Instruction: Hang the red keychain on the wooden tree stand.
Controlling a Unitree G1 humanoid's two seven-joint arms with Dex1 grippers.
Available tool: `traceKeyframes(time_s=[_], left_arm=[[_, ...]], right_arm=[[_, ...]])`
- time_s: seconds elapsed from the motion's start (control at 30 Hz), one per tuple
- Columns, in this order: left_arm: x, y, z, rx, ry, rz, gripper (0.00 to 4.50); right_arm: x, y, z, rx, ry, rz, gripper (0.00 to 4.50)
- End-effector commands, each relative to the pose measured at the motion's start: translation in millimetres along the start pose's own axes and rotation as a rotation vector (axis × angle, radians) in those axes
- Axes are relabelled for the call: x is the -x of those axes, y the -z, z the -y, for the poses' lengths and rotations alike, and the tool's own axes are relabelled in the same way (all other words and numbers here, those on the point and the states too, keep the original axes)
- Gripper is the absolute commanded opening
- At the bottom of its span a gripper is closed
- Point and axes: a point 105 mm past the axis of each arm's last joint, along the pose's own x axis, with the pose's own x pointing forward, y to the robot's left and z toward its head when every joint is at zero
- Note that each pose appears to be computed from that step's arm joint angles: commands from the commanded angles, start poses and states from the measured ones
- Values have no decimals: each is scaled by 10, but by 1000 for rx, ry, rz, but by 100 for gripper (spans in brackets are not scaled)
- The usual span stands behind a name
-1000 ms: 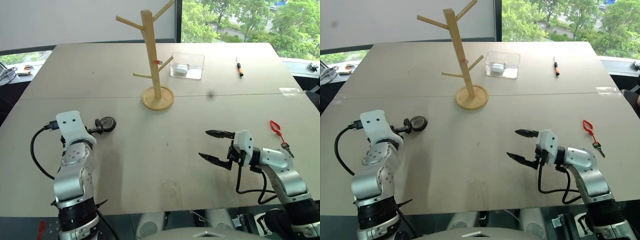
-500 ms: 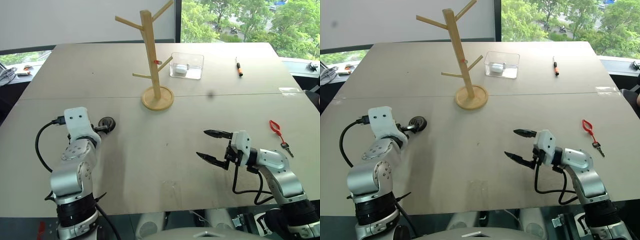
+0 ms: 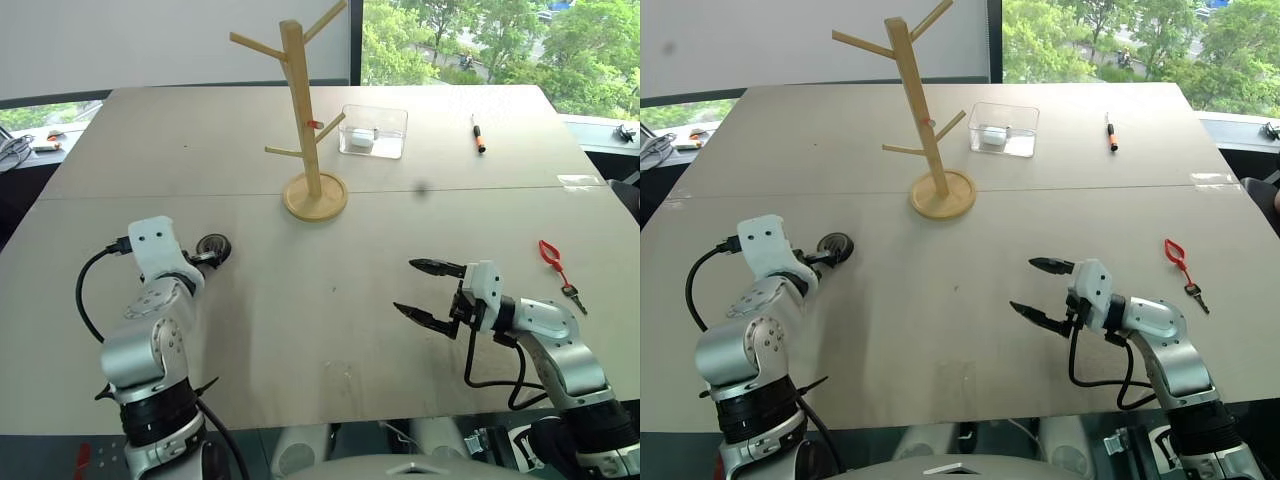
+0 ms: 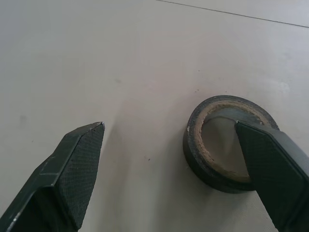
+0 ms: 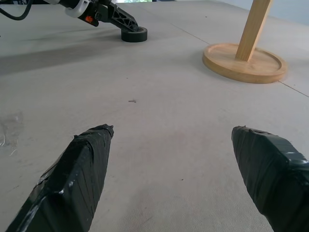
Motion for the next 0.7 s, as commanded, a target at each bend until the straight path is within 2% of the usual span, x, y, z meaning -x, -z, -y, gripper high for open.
traceKeyframes(time_s=[0.03,0.3,0.47,0.57,0.7], left_arm=[[5,-60,-62,5,-19,10,450],[-12,-103,-101,-30,-28,4,450],[-20,-30,-103,5,-14,-24,450],[-18,-14,-85,27,-5,-30,365],[-12,-14,-69,36,2,-31,190]], right_arm=[[20,-69,35,13,18,27,420],[6,-72,38,10,26,29,420],[8,-72,31,3,32,28,420],[10,-75,34,1,37,27,424],[10,-84,40,0,40,26,424]])
